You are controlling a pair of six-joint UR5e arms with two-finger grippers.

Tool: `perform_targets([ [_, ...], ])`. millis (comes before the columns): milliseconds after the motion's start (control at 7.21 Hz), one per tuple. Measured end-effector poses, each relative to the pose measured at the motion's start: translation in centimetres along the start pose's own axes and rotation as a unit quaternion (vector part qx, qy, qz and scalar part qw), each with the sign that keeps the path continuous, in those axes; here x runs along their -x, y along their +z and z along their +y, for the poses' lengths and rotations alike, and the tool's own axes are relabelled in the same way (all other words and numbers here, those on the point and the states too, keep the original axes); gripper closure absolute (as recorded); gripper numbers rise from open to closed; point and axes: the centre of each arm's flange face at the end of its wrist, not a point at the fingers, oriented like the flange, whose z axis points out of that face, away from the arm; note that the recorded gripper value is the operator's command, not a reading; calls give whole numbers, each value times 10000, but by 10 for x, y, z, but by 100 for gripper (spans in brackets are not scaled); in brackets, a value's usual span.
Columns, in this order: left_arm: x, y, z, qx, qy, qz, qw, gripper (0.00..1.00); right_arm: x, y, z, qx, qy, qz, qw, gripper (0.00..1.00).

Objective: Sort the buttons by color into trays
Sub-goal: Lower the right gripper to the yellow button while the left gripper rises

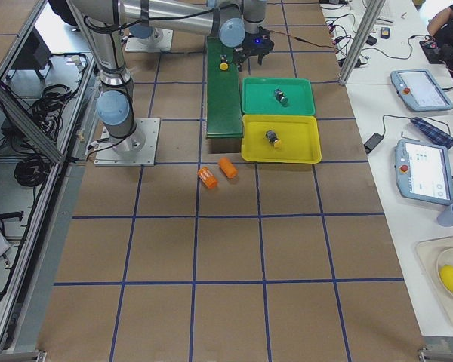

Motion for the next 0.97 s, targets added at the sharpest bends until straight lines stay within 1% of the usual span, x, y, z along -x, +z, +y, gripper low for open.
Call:
perform_targets([
  [139, 0, -8, 2, 141, 3, 128, 9998, 0, -7, 6, 2, 20, -3, 52, 10000, 0],
  [277, -2, -28, 5, 315, 3, 369, 9988, 0, -10, 11, 2, 28, -12, 88, 10000, 0],
  [416, -7, -56, 5, 375, 117, 584, 9975, 0, -10, 14, 1, 27, -27, 115, 9999, 0],
  [555, -9, -87, 3, 331, 618, 721, 9949, 0, -10, 16, 1, 38, -20, 142, 9999, 0],
  [694, -6, -121, 0, 205, 1542, 830, 9843, 0, -10, 19, 3, 72, -15, 170, 9998, 0],
  [832, -1, -154, -2, 59, 2542, 942, 9625, 0, -14, 26, 7, 109, -25, 235, 9997, 0],
  [971, 2, -182, -3, -96, 3513, 1032, 9305, 0, -20, 38, 13, 168, -7, 343, 9993, 0],
])
